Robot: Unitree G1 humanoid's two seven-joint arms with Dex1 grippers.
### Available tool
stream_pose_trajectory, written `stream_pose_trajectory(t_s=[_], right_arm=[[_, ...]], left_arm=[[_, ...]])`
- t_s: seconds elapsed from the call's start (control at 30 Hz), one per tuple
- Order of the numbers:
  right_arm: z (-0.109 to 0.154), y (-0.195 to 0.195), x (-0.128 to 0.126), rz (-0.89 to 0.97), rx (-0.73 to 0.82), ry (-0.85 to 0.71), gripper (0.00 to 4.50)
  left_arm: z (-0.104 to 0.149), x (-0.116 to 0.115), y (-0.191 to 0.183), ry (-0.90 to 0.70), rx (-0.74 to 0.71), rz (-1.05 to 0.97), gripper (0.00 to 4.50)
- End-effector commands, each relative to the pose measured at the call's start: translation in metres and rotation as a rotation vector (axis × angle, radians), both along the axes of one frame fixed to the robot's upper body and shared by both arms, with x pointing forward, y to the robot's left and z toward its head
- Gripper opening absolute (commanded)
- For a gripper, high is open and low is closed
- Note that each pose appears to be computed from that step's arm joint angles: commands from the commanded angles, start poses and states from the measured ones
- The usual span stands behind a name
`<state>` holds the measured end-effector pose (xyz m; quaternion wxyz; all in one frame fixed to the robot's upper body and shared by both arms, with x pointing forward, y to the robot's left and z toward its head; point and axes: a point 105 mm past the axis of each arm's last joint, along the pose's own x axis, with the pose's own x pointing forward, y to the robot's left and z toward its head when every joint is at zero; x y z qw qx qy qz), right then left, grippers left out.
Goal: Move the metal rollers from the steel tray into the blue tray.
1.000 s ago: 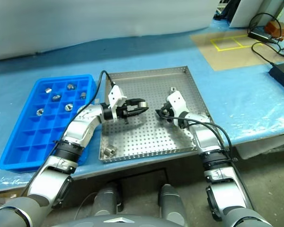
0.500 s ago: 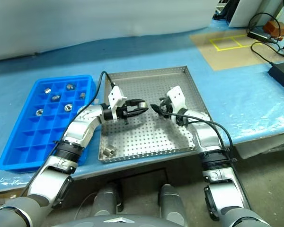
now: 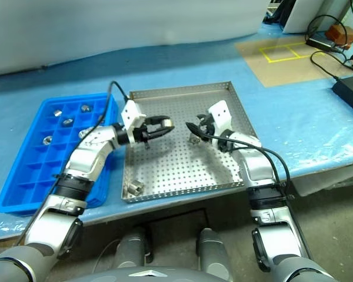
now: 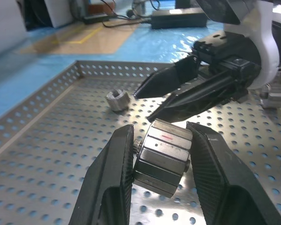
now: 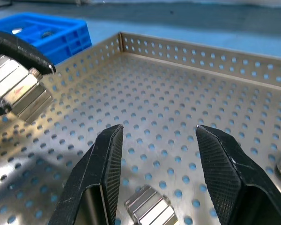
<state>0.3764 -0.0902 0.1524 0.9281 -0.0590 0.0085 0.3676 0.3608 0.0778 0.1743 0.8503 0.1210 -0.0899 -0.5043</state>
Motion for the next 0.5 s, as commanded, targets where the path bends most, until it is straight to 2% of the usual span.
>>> stream_pose_trajectory(t_s=[0.03,0.23,0.5], right_arm=[[0.034,0.02,-0.004,0.08,0.039,-0.108,2.56],[0.041,0.044,0.0,0.173,0.033,-0.122,2.56],[0.039,0.084,0.002,0.326,0.039,-0.113,2.56]], left_arm=[[0.03,-0.004,0.024,-0.085,-0.049,0.073,1.42],[0.034,-0.019,0.078,-0.113,0.01,0.246,1.42],[0.024,-0.063,0.156,-0.087,0.061,0.575,1.42]])
